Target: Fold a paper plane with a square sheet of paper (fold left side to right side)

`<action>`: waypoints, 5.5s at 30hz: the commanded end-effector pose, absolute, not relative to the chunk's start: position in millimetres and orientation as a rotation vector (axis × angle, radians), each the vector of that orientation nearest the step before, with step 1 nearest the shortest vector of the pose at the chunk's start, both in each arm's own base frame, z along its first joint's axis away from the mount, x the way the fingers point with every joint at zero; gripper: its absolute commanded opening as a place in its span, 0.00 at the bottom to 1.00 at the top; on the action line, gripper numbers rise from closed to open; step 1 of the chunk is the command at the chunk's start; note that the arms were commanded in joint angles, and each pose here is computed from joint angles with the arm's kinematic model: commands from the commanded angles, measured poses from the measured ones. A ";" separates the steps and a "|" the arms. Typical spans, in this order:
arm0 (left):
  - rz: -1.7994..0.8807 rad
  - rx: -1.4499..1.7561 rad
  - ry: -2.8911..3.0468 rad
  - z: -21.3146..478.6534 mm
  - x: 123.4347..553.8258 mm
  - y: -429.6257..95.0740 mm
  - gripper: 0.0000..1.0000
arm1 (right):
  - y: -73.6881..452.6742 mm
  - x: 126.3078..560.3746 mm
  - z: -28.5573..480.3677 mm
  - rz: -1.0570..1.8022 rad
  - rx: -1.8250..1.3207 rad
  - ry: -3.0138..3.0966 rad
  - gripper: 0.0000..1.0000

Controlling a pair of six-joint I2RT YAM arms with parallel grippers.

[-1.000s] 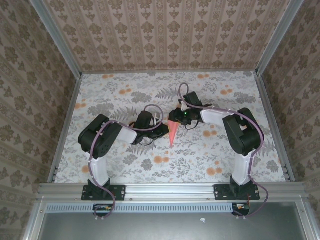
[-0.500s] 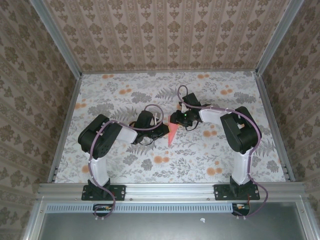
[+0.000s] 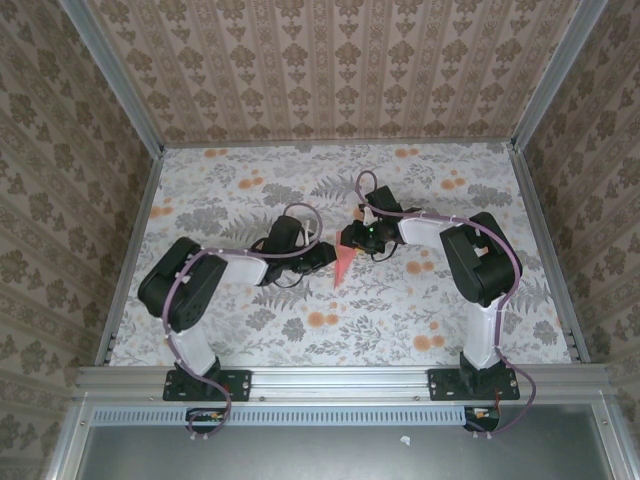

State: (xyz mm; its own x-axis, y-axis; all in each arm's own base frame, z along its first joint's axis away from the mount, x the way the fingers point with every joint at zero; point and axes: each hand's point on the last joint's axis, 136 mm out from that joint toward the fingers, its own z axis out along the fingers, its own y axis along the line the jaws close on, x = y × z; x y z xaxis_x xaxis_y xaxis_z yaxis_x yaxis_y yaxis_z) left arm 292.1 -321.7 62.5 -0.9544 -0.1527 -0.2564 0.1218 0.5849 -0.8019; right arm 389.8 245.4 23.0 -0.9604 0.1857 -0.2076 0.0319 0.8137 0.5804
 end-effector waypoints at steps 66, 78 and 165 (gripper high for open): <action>-0.948 -0.015 2.963 -17.5 218.5 -309.9 0.08 | 229.9 373.6 79.7 0.919 0.081 2.621 0.26; -0.895 0.010 2.970 -15.0 218.5 -306.6 0.07 | 269.6 341.4 65.7 1.143 -0.070 2.612 0.17; -0.853 0.047 2.946 -4.0 223.4 -306.4 0.03 | 273.8 358.1 58.5 1.169 -0.027 2.627 0.15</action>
